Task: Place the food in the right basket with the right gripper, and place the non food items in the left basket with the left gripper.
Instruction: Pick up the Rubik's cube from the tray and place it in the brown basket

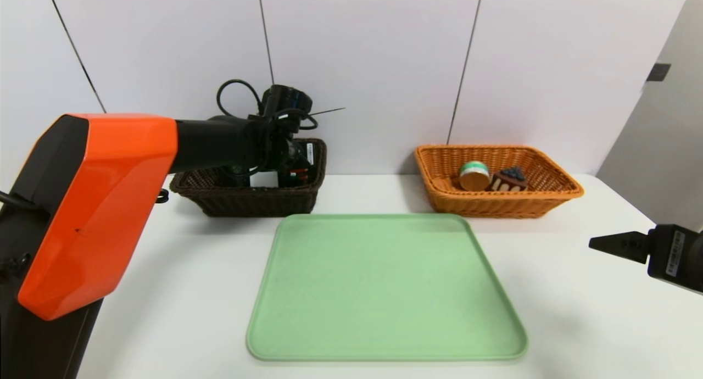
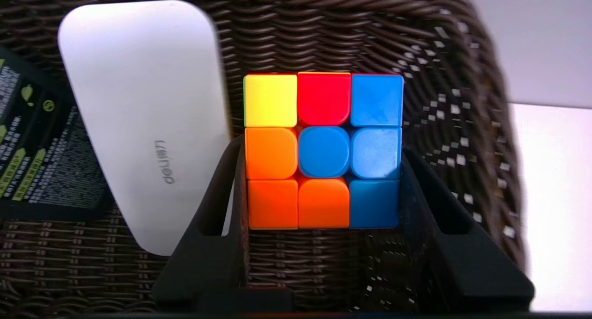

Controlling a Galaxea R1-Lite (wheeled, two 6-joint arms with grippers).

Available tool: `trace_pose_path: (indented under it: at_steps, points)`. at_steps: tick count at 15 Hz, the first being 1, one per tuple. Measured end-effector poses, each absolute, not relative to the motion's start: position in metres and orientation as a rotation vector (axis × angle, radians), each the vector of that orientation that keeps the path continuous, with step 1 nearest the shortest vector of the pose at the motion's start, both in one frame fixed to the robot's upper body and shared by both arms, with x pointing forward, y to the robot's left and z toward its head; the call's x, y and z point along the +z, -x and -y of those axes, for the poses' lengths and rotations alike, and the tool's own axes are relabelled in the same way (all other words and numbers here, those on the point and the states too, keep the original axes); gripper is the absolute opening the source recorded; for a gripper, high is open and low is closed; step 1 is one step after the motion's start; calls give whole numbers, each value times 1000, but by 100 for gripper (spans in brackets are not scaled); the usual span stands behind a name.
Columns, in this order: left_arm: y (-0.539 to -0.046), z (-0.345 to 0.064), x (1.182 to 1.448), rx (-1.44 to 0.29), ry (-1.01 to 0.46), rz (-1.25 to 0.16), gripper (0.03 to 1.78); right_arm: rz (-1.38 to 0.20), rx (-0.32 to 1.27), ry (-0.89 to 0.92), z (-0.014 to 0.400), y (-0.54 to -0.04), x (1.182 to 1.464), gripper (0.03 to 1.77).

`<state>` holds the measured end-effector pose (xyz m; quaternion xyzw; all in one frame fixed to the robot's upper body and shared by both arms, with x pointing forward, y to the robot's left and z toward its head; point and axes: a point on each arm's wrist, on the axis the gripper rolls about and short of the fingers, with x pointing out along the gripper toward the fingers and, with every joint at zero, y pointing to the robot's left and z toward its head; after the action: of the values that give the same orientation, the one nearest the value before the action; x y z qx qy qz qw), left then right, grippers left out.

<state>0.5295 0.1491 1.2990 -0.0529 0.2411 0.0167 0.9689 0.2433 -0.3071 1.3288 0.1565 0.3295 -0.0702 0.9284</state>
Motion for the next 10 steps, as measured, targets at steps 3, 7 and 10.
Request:
trace_pose_path:
  at_steps: [3,7,10]
  points:
    - [-532,-150,1295,38,107,-487,91,-681,-144,-319,307,-245,1328,170]
    - [-534,-150,1293,40,107,-488,115,-687,-145,-317,306,-246,1327,170]
    - [-533,-150,1294,40,107,-486,133,-691,-148,-317,307,-246,1326,170]
